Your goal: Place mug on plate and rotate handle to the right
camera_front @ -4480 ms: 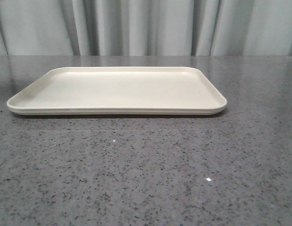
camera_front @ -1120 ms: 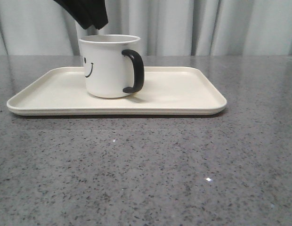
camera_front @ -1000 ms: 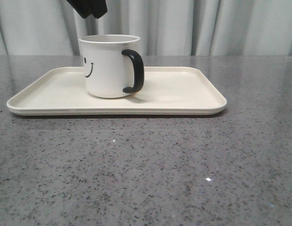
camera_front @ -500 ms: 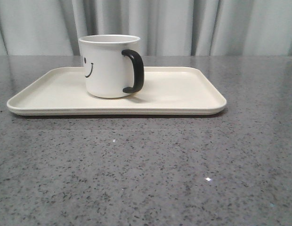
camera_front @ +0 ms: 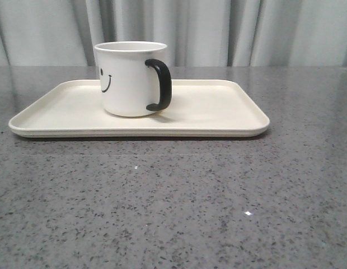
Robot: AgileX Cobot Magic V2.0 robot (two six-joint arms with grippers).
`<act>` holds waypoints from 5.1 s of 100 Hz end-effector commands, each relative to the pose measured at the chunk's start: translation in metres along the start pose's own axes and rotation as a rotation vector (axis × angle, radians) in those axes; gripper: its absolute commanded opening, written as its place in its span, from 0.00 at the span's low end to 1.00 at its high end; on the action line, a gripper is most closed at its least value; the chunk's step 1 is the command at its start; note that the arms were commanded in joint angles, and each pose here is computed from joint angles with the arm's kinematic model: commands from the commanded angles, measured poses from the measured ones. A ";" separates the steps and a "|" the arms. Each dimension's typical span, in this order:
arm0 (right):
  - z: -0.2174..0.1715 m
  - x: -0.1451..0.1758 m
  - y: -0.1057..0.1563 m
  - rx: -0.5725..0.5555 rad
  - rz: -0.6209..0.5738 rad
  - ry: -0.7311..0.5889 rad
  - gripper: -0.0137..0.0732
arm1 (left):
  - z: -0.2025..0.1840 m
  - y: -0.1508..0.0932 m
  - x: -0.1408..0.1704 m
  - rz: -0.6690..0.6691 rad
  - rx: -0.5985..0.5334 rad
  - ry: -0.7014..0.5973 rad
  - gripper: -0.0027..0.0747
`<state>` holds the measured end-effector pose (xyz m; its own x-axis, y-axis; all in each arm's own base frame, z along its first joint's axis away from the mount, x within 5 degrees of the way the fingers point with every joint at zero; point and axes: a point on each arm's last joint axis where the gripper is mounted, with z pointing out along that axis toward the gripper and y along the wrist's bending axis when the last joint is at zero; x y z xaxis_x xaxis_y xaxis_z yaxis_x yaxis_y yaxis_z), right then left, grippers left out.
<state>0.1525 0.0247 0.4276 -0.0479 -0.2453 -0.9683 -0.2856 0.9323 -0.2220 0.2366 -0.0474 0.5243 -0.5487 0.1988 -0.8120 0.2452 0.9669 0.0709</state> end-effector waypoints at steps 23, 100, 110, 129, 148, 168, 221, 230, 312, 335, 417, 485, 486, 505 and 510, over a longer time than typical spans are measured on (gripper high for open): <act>-0.003 -0.013 -0.005 0.045 0.001 -0.069 0.76 | -0.053 0.012 0.046 -0.015 -0.129 -0.015 0.35; -0.003 -0.009 -0.001 -0.001 0.003 -0.028 0.76 | -0.097 0.015 0.155 -0.050 -0.317 -0.016 0.01; -0.003 -0.008 0.001 -0.020 0.011 -0.017 0.76 | -0.090 0.015 0.159 -0.046 -0.314 0.010 0.01; 0.001 -0.011 -0.001 -0.021 0.016 -0.018 0.76 | -0.084 0.014 0.161 -0.040 -0.312 0.019 0.01; 0.020 -0.038 -0.007 -0.096 0.005 0.011 0.76 | -0.084 0.014 0.160 -0.037 -0.310 -0.002 0.01; 0.049 -0.078 -0.007 -0.265 0.009 0.023 0.76 | -0.084 0.014 0.159 -0.037 -0.310 -0.004 0.01; 0.165 -0.093 0.063 -0.680 -0.015 0.114 0.76 | -0.083 0.014 0.160 -0.040 -0.307 0.005 0.01; 0.182 -0.082 0.075 -0.713 -0.009 0.153 0.76 | -0.083 0.014 0.160 -0.040 -0.307 0.007 0.01; 0.264 0.002 0.111 -0.816 0.066 0.415 0.75 | -0.083 0.014 0.160 -0.040 -0.307 0.007 0.01; 0.274 0.013 0.125 -0.835 0.080 0.434 0.75 | -0.083 0.014 0.160 -0.040 -0.306 0.007 0.01; 0.283 0.024 0.130 -0.845 0.109 0.456 0.75 | -0.083 0.014 0.160 -0.040 -0.306 0.007 0.01; 0.286 0.035 0.134 -0.878 0.112 0.501 0.28 | -0.083 0.014 0.161 -0.041 -0.306 0.009 0.01; 0.286 0.035 0.134 -0.878 0.112 0.501 0.26 | -0.083 0.014 0.161 -0.041 -0.306 0.009 0.01; 0.287 0.035 0.134 -0.876 0.112 0.500 0.09 | -0.083 0.014 0.161 -0.041 -0.306 0.010 0.01; 0.287 0.034 0.134 -0.874 0.113 0.498 0.09 | -0.083 0.014 0.161 -0.041 -0.306 0.010 0.01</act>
<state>0.3940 0.2200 0.2936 -0.5086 -0.5017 -0.6998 -0.8336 0.4903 0.2544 0.0835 0.0109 0.4332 -0.6236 0.1590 -0.7654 -0.0116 0.9771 0.2124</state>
